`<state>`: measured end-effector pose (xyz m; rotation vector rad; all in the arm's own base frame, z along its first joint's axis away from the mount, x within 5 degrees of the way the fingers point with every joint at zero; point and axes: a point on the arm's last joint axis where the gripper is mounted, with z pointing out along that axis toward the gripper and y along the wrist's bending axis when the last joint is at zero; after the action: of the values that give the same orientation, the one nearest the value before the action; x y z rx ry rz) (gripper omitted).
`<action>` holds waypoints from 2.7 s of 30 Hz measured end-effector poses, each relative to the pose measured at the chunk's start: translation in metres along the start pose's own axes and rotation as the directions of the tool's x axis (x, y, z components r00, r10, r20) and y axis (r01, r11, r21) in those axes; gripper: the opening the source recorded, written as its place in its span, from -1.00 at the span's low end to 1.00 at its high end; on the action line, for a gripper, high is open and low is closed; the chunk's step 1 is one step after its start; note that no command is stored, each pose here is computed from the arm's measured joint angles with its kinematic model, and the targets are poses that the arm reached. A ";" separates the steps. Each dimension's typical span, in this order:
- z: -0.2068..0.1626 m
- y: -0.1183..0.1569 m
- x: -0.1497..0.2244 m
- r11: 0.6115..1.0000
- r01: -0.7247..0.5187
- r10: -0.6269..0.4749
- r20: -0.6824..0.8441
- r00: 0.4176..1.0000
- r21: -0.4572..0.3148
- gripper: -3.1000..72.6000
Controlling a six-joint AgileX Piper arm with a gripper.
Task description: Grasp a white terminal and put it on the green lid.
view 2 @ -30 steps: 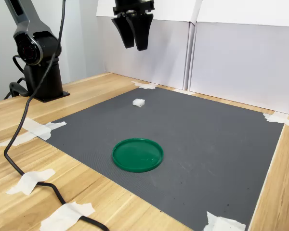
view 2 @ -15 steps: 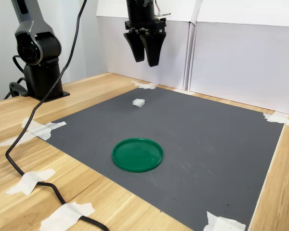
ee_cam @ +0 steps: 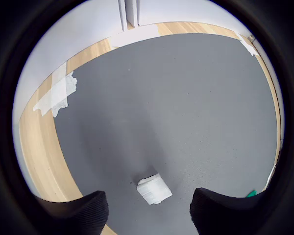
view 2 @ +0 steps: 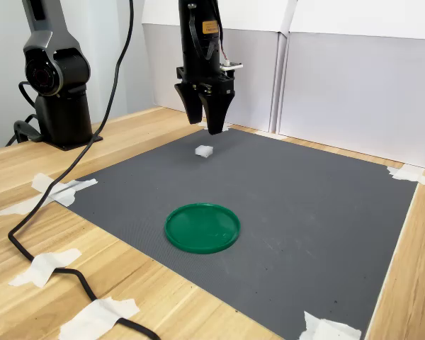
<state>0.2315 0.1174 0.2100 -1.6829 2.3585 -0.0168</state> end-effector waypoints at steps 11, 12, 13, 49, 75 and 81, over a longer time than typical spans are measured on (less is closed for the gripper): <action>0.020 -0.004 -0.002 1.000 -0.026 0.026 -0.032 0.999 -0.013 0.93; 0.021 -0.005 -0.002 0.999 -0.030 0.030 -0.034 0.999 -0.013 0.93; 0.023 -0.005 -0.002 0.999 -0.035 0.034 -0.036 0.999 -0.012 0.93; 0.042 0.003 0.005 1.000 0.019 -0.019 -0.098 0.995 0.002 0.89; 0.035 -0.005 -0.004 0.999 -0.036 0.038 -0.069 0.997 0.020 0.47; 0.033 -0.001 0.000 0.999 -0.041 0.039 -0.113 0.993 -0.015 0.46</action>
<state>0.2392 0.1213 0.1778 -1.6842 2.4800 -0.0863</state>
